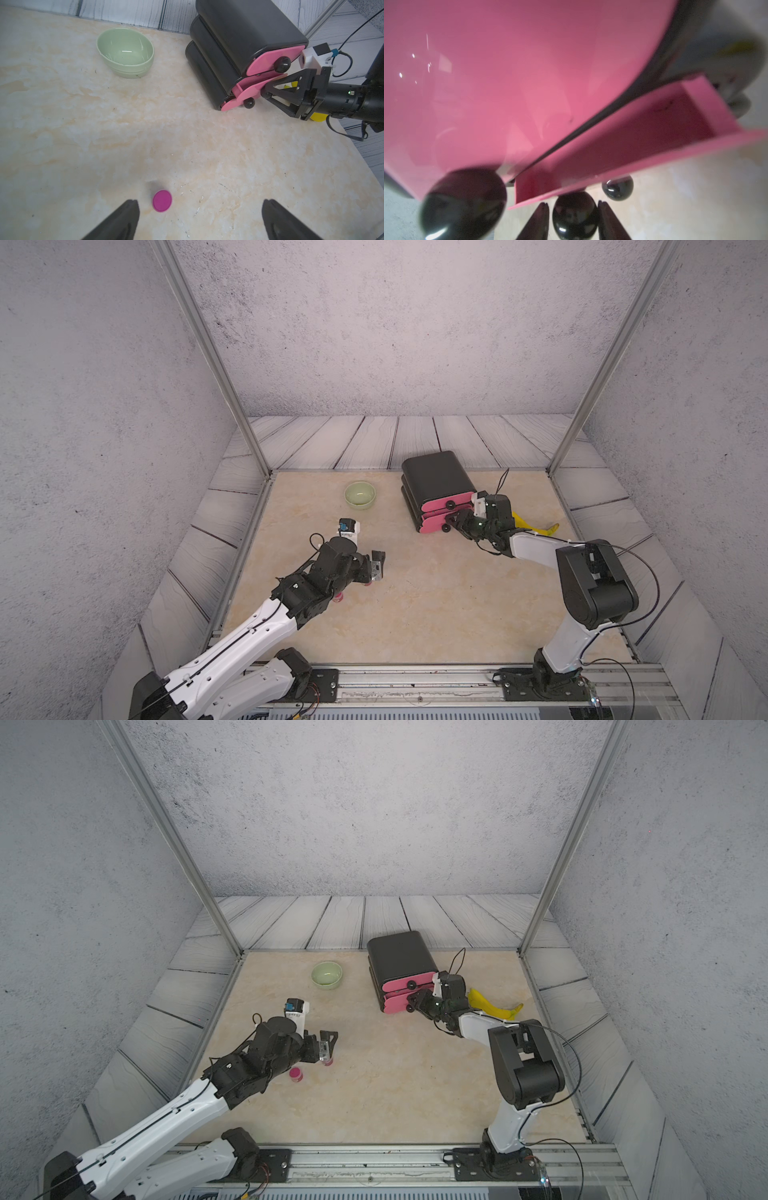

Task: Put the paint cans in the drawer according to color
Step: Close the drawer in the storage box.

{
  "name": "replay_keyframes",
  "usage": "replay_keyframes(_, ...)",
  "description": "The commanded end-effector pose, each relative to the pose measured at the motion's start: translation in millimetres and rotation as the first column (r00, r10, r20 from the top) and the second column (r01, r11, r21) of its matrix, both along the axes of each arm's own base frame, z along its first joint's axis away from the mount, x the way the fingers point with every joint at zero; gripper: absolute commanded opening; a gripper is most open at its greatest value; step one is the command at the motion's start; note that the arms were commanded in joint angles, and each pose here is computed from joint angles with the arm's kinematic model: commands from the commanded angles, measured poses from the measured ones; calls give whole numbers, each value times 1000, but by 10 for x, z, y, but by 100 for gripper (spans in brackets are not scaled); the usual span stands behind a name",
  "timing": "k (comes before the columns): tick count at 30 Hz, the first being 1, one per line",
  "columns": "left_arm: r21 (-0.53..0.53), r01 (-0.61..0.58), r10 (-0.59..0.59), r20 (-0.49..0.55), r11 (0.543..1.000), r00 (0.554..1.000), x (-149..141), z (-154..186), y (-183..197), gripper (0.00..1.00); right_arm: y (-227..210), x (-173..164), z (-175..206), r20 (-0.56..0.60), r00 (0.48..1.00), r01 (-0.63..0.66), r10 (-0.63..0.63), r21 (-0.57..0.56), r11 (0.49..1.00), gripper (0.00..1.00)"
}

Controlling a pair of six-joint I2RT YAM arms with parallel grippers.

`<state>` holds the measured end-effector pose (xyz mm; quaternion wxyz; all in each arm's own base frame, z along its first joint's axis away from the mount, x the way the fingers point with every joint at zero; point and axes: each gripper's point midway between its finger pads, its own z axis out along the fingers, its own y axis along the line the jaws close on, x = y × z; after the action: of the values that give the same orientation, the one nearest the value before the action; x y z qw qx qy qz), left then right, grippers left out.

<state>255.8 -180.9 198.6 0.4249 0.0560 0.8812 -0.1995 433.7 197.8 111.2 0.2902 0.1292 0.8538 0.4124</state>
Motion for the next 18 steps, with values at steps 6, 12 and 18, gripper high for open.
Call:
replay_keyframes(6, 24, -6, 5, 41, 1000, 999, 28, 129, 55, 99, -91, 127, 191, 85, 994, 59, -65, 63, 996, 54)
replay_keyframes(12, 30, -17, 15, 69, 999, 997, 41, 157, 89, 99, -352, -225, 162, 92, 987, 129, -134, 54, 990, 56)
replay_keyframes(18, 19, -22, 20, 93, 1000, 995, 87, 189, 66, 99, -296, -167, 28, 35, 989, 140, -146, 136, 981, 36)
